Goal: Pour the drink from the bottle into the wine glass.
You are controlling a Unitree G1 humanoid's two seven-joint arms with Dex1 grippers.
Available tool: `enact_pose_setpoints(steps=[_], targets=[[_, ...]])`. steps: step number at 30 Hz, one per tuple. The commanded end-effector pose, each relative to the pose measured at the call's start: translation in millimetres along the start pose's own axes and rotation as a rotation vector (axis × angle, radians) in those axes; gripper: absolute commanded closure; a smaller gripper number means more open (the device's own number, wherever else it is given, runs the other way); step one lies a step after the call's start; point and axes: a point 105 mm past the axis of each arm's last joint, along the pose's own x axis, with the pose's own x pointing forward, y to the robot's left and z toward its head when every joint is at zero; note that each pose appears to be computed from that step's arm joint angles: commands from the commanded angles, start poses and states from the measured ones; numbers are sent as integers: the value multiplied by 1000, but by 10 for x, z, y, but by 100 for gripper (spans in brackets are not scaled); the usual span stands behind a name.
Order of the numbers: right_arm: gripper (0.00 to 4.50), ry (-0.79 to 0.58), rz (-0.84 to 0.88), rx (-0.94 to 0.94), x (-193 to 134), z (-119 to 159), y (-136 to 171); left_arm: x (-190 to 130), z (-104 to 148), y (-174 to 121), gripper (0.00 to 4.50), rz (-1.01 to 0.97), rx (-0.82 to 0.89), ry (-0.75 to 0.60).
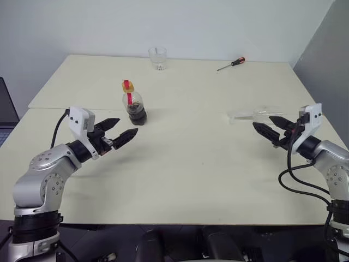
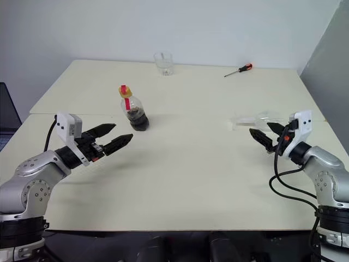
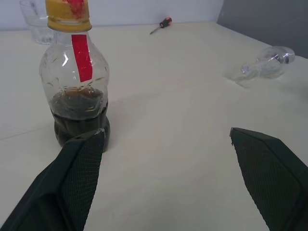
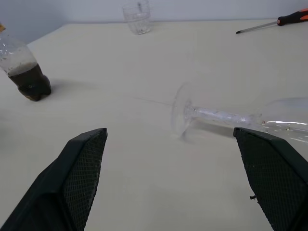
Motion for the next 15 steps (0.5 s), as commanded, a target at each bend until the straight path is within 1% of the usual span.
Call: enact_pose_setpoints(steps=[1,6,9,11,13,15], targets=[[0,-37,22,-36,-5,136,48,-20,154,19,7,21,28,-43],[0,-23,74,-12,13,101,171,-65,231,118,7,90,-22,-111],[0,16,114,-29,52,44,266,-130,314,343,7,228,-29,-180],[0,24,159,-34,105,23,375,-153,288,453,7,288,-8,-174],[0,34,222,-56,179,17,550,-122,229,438,7,283,20,-144],[0,33,278,-73,240,36,706,-98,213,444,7,289,29,-143]])
